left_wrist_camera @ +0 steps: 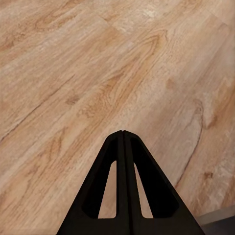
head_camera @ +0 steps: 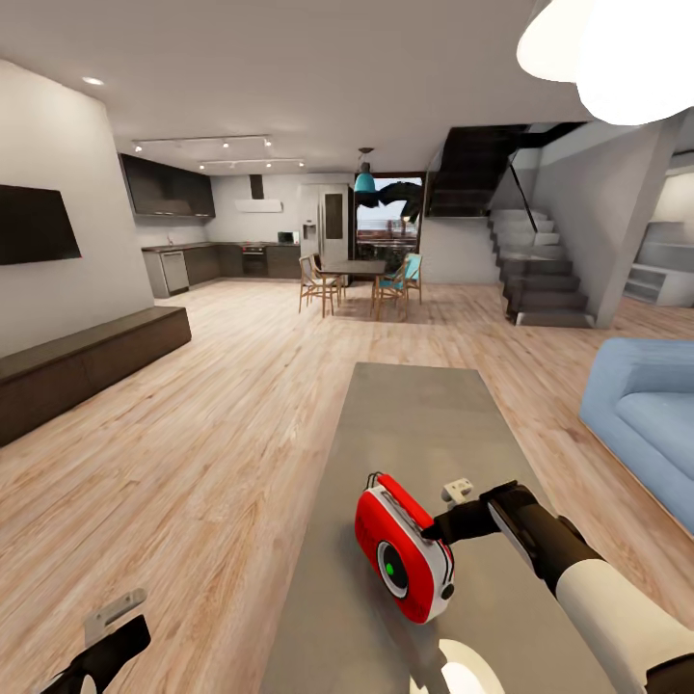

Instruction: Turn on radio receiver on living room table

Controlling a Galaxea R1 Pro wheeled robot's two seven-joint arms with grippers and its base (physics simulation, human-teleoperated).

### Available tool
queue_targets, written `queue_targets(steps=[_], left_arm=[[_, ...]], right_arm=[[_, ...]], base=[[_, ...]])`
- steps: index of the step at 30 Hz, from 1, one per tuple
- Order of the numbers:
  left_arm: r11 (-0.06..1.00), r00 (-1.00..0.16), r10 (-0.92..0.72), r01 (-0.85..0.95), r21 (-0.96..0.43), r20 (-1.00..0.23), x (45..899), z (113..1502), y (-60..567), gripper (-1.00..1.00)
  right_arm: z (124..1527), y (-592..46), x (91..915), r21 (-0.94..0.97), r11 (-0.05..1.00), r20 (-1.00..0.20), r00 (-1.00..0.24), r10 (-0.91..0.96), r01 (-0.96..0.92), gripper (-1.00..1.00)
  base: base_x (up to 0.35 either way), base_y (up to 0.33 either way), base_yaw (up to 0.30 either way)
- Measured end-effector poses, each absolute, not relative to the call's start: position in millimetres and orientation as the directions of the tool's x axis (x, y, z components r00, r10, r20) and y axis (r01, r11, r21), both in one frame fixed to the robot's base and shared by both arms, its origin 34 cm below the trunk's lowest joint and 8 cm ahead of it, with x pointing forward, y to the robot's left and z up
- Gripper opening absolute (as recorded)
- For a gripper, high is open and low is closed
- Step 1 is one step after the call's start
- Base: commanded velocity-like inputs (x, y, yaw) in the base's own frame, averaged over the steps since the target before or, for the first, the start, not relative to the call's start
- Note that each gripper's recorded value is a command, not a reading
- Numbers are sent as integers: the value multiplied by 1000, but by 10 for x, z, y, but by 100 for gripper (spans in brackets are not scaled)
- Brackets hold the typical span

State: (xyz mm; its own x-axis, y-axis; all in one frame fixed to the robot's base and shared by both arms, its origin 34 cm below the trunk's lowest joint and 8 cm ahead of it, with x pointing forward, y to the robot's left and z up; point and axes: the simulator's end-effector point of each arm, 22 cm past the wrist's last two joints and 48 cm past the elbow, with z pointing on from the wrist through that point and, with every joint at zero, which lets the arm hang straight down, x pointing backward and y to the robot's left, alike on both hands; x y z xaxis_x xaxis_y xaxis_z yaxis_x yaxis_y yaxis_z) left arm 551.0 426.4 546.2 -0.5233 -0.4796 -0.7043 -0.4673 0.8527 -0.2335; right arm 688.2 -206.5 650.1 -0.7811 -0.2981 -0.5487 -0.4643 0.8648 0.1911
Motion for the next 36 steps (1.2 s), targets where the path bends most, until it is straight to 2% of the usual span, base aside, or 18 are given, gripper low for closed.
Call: queue_targets(steps=[24,25,36], left_arm=[[853,-523,-480,-467,-233,-704,5496,5382,4265,-100],[853,-524,-479,-467,-233,-704,5496,5382,4265,-100],[853,-523,-478,-467,-232,-705,5501,5384,4271,-100]], right_arm=[[6484,-2038,6899,189,864,-560,-774,-296,-467,-100],[6483,-2038,6899,190,864,-560,-774,-295,-467,100],[6326,-2127,6829,181,871,-529,-792,-305,-456,100]], base=[[0,0,0],[0,0,0],[0,0,0]])
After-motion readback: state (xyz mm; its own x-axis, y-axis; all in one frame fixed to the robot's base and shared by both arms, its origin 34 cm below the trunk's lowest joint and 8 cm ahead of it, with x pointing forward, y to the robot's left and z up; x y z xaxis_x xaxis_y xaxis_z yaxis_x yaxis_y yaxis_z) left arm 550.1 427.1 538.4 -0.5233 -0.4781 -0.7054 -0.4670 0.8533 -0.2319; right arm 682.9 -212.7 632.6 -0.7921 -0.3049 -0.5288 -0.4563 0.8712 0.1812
